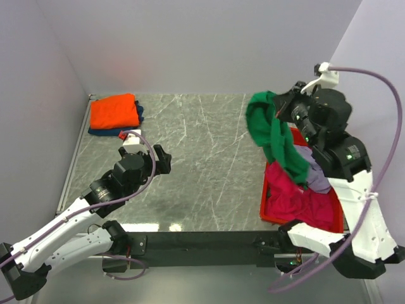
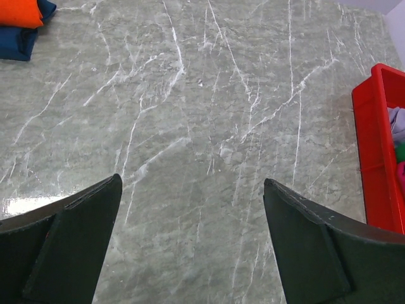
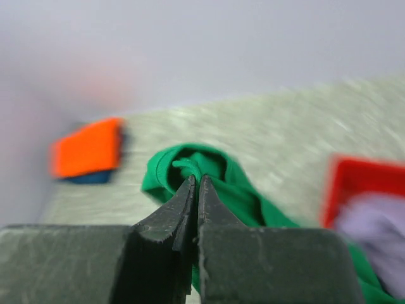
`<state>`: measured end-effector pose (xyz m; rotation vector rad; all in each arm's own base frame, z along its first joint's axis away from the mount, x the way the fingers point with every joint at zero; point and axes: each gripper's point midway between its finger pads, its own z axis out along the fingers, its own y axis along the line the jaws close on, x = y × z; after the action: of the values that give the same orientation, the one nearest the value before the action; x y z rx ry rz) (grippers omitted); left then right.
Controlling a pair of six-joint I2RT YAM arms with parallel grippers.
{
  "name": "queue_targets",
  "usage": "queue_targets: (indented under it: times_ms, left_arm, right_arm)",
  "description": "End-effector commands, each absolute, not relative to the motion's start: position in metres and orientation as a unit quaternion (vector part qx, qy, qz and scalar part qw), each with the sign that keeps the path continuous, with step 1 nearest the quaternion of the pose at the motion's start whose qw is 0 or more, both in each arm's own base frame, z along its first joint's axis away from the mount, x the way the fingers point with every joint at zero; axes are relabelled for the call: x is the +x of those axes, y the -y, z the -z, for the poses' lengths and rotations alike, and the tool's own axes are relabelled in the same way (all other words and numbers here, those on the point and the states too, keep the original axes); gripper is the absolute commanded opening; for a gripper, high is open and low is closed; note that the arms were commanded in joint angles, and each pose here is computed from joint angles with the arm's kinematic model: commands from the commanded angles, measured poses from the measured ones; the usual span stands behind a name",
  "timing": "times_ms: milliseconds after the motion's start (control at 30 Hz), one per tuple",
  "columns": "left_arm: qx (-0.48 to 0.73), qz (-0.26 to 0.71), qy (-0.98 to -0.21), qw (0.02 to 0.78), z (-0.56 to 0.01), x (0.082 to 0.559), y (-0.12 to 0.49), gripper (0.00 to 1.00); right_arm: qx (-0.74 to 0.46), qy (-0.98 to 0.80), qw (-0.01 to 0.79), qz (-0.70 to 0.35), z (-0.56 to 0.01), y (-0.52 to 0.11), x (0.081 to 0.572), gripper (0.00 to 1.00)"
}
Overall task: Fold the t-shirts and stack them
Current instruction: Move the tshirt to the center of the board
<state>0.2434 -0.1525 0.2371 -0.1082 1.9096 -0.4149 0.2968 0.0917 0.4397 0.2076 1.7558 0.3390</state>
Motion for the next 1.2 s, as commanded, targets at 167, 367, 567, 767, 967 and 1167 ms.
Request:
queue_targets:
  times_ms: [167,367,567,767,967,1167]
  left_arm:
    - [-0.067,0.177,-0.795,0.576,-0.254,0.244,0.143,0.99]
    - [-0.073,0.174,-0.794,0.578,-0.257,0.243,0.139,0.99]
    - [-0.088,0.168,-0.791,0.582,-0.256,0.242,0.131,0.99]
    - [-0.099,0.177,-0.777,0.596,-0.263,0.238,0.125,0.99]
    - [-0.100,0.177,-0.779,0.593,-0.260,0.238,0.125,0.99]
    - [-0.094,0.173,-0.783,0.590,-0.257,0.239,0.127,0.99]
  right_arm:
    - [-0.117,-0.699,0.623,-0.332,-0.496,-0.218,0.264,0.00]
    - [-0.215,-0.703,0.563,-0.378,-0.459,-0.307,0.259,0.00]
    - [-0.268,-0.709,0.526,-0.387,-0.435,-0.374,0.250,0.00]
    - [-0.306,-0.703,0.486,-0.421,-0.416,-0.421,0.234,0.00]
    - [-0.288,-0.759,0.478,-0.336,-0.378,-0.430,0.269,0.45]
    - [-0.195,-0.822,0.499,-0.193,-0.328,-0.348,0.304,0.66]
